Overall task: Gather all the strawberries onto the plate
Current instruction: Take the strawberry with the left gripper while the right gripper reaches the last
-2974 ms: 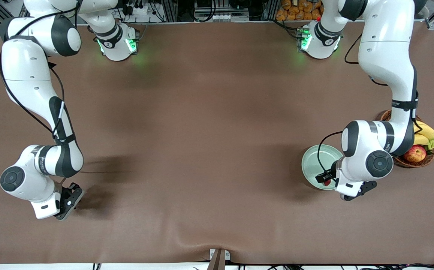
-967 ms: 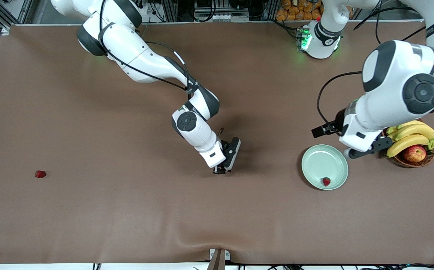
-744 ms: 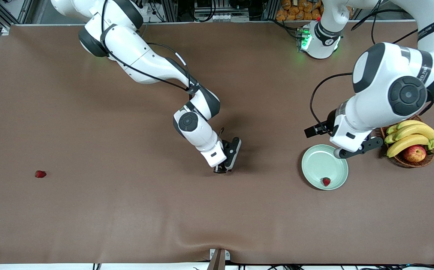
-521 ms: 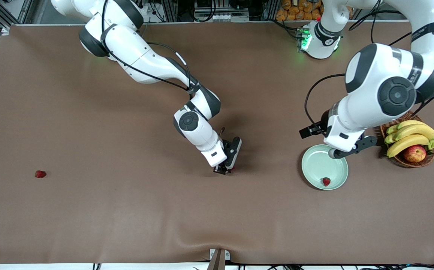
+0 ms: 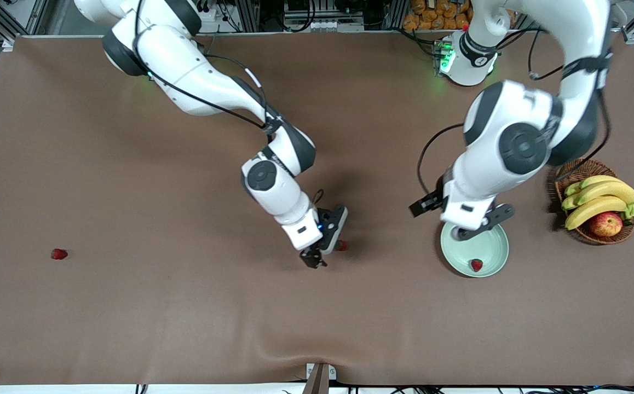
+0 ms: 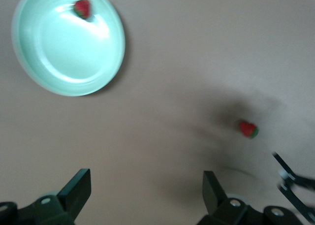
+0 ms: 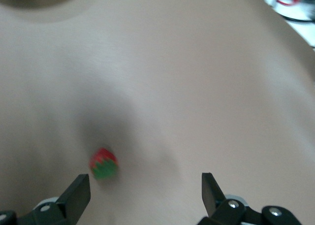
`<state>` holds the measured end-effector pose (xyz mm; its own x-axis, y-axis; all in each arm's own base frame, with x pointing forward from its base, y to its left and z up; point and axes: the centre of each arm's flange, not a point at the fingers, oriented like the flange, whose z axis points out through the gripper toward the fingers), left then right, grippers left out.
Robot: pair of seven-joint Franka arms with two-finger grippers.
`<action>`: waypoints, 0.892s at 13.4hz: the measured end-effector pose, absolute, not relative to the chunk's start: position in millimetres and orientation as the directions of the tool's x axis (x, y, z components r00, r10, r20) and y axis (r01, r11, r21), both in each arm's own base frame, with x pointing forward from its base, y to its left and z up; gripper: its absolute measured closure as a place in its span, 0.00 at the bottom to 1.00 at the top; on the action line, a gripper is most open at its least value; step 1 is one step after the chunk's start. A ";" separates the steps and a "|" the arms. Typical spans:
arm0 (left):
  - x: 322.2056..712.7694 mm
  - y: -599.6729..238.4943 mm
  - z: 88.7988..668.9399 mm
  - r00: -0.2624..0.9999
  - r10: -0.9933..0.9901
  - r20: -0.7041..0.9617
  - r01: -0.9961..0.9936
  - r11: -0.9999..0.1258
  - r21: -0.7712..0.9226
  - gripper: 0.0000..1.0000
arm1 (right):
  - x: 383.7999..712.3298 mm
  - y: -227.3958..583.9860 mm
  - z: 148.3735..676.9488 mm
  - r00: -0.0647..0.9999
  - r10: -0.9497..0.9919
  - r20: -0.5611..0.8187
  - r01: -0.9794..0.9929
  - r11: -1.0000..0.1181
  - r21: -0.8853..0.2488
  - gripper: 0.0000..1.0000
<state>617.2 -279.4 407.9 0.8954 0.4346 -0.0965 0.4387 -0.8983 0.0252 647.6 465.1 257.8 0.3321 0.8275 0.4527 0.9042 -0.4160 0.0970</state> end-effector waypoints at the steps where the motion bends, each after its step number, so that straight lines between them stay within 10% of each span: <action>1: 619.1 -296.1 384.9 0.893 0.441 -0.084 0.445 -0.895 0.035 0.00 | 660.3 445.6 266.2 0.357 0.824 0.440 0.895 -0.437 0.091 0.00; 7: 606.8 -421.3 261.7 0.823 0.567 0.009 0.556 -0.810 0.189 0.05 | 744.0 275.4 285.5 0.546 0.737 0.397 0.779 -0.621 0.081 0.00; 12: 608.9 -439.7 203.7 0.787 0.616 0.014 0.599 -0.770 0.221 0.31 | 782.1 115.1 282.5 0.695 0.625 0.356 0.644 -0.761 0.081 0.00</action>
